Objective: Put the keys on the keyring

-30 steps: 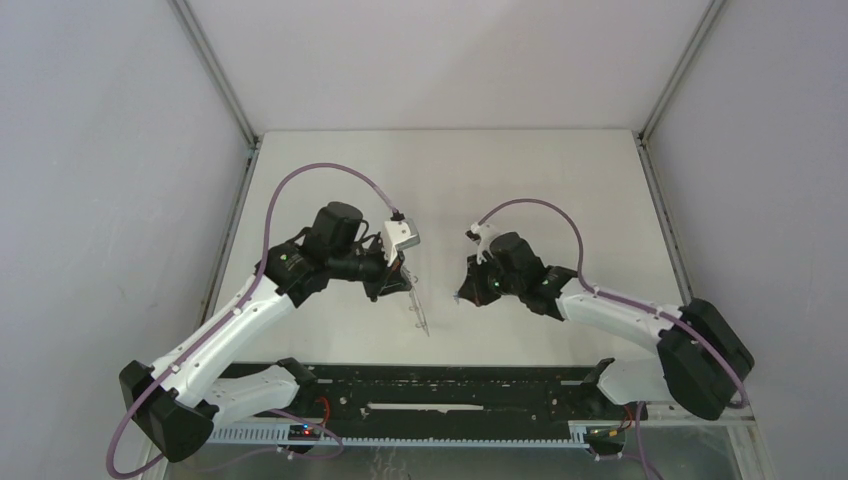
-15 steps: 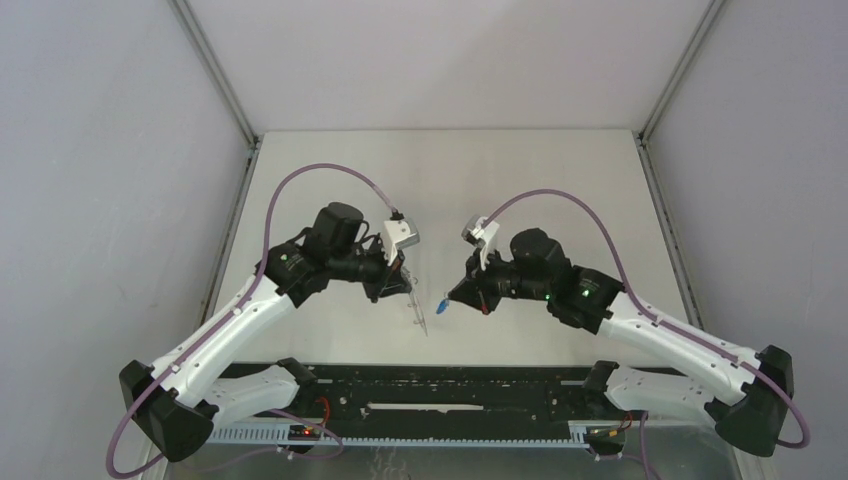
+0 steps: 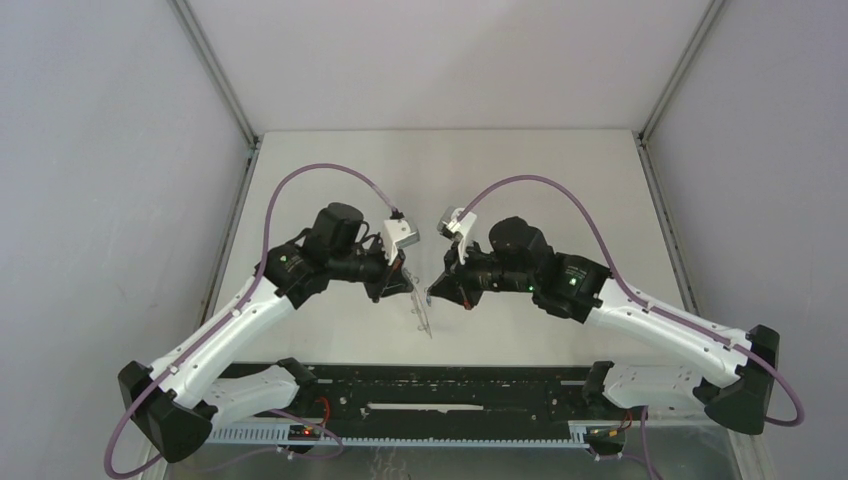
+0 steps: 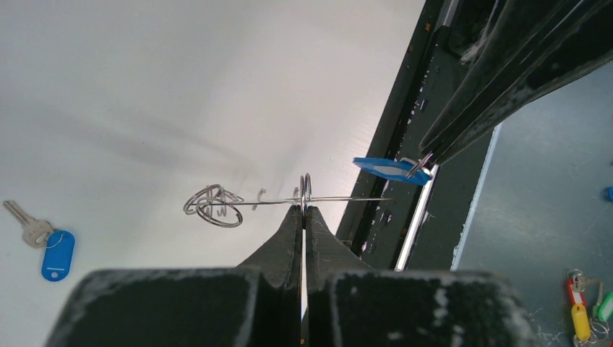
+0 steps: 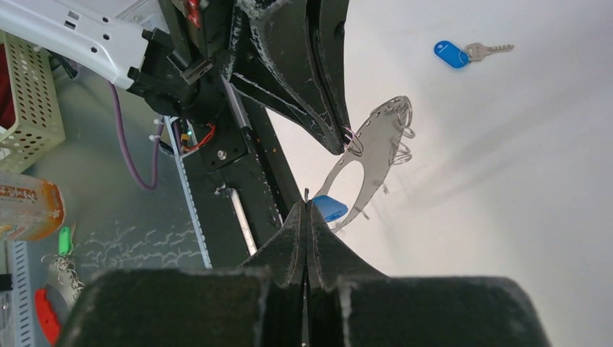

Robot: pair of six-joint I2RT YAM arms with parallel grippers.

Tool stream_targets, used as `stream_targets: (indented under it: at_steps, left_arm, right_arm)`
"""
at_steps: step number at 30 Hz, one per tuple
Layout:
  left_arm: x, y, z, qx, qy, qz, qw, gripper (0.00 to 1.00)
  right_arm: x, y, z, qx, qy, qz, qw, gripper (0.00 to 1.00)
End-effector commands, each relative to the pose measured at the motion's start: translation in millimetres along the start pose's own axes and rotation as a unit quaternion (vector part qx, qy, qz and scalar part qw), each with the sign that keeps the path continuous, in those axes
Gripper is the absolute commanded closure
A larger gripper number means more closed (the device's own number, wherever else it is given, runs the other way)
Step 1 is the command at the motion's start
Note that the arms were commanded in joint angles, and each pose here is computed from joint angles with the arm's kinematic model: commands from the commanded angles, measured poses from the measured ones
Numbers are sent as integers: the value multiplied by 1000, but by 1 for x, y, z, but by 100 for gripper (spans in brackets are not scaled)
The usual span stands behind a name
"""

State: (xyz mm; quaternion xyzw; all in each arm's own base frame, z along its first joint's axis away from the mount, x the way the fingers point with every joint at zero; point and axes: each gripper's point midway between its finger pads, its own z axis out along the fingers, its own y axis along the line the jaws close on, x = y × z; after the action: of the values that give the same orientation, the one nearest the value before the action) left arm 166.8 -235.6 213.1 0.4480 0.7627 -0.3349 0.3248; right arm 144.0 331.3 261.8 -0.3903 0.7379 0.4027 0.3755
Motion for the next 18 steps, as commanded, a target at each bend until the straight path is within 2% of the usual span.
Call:
stream_targets:
  at_steps: [1,18]
  left_arm:
    - [-16,-4,-5,0,-36,12,999,100]
    - [-16,-14,-5,22,-40,8,999,100]
  right_arm:
    - [-11,4,2,5,-6,-22,1000,100]
    - [-32,-2,18,55,-56,-41,996,100]
